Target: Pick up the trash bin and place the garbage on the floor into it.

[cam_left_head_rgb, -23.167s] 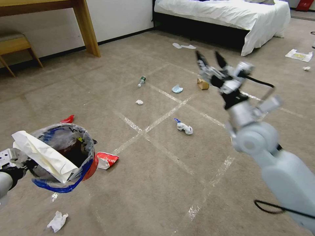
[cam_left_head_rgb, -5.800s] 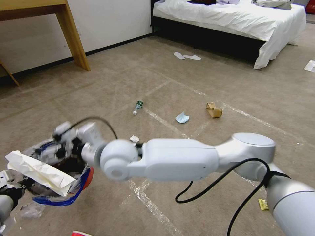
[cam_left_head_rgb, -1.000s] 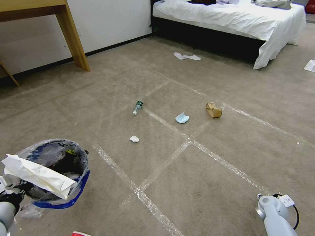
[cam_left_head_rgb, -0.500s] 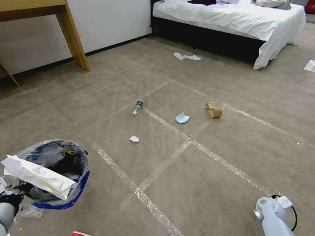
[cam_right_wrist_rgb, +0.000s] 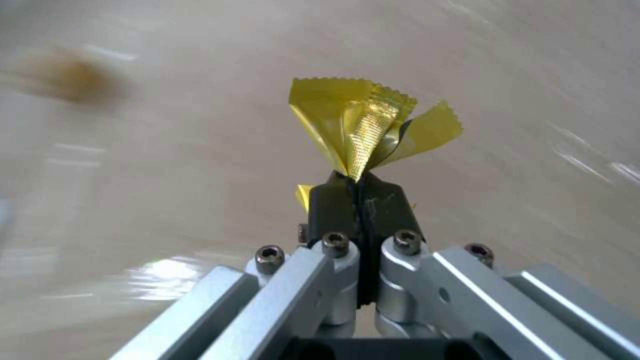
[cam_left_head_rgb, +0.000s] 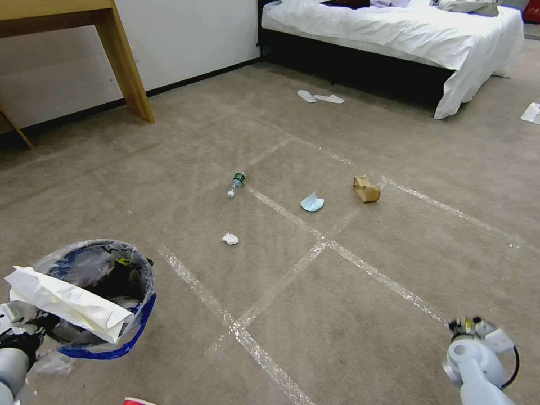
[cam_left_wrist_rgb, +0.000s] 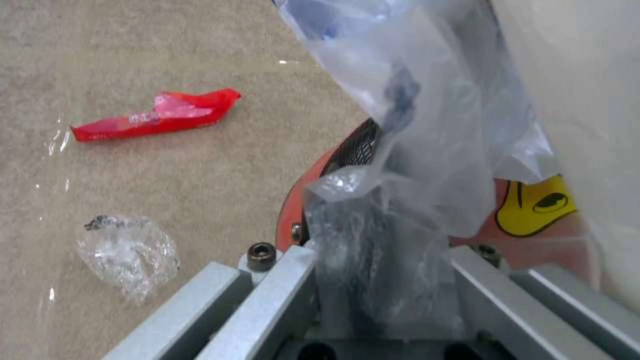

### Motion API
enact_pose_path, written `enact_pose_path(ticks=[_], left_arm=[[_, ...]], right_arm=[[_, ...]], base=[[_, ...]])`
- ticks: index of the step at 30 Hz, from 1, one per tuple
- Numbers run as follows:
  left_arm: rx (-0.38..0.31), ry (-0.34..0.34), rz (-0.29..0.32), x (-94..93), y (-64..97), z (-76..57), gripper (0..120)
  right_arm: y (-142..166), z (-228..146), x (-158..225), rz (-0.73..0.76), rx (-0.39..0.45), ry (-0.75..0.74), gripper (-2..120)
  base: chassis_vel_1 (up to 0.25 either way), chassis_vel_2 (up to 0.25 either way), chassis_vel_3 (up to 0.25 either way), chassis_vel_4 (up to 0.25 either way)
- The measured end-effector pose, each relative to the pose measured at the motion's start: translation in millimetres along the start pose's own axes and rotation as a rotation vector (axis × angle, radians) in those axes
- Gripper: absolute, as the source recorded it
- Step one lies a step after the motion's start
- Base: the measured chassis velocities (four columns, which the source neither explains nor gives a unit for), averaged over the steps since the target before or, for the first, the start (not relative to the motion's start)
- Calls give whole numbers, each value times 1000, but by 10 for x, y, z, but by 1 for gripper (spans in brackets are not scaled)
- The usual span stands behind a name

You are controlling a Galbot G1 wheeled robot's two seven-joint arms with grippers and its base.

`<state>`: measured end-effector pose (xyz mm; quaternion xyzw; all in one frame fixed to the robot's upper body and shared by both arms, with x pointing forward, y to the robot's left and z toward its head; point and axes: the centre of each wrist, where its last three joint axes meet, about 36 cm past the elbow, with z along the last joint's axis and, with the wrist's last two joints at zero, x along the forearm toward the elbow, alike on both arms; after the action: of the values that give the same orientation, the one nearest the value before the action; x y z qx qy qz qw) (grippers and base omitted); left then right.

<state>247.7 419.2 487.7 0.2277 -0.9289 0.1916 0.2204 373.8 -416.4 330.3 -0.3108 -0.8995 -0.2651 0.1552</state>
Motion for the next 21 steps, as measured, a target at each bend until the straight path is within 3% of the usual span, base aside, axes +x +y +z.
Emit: enact_pose_path(ticks=[1, 2, 5, 6, 8, 10, 11, 12, 14, 16, 17, 19, 21], left_arm=[[0, 0, 0, 0, 0, 0, 0], [2, 5, 3, 3, -12, 7, 0], [3, 7, 5, 5, -22, 10, 0], [9, 15, 11, 4, -42, 21, 0], [11, 18, 13, 2, -48, 28, 0], [12, 27, 13, 0, -66, 42, 0], [12, 27, 13, 0, -66, 42, 0], [11, 34, 19, 4, -77, 49, 0], [10, 37, 19, 7, -80, 50, 0], [3, 38, 24, 33, -94, 38, 0], [3, 38, 24, 33, -94, 38, 0], [1, 40, 27, 48, -105, 35, 0], [1, 41, 28, 50, -107, 34, 0]], right_arm=[[0, 0, 0, 0, 0, 0, 0], [294, -185, 197, -158, 44, -53, 0], [445, -280, 304, -240, 68, -79, 0], [823, -423, 599, -433, 127, -108, 0], [931, -442, 685, -487, 142, -109, 0], [1515, -589, 1174, -774, 195, -115, 0], [1515, -589, 1174, -774, 195, -115, 0], [1822, -663, 1486, -958, 230, -91, 0], [1923, -686, 1613, -1029, 248, -71, 0], [2276, -635, 2070, -1287, 322, 57, 0], [2276, -635, 2070, -1287, 322, 57, 0], [2725, -576, 2403, -1528, 350, 119, 0], [2835, -564, 2458, -1581, 350, 118, 0]], base=[[0, 0, 0, 0], [0, 0, 0, 0], [0, 0, 0, 0], [0, 0, 0, 0], [0, 0, 0, 0], [0, 0, 0, 0], [0, 0, 0, 0], [0, 0, 0, 0], [0, 0, 0, 0], [0, 0, 0, 0], [0, 0, 0, 0], [0, 0, 0, 0], [0, 0, 0, 0]])
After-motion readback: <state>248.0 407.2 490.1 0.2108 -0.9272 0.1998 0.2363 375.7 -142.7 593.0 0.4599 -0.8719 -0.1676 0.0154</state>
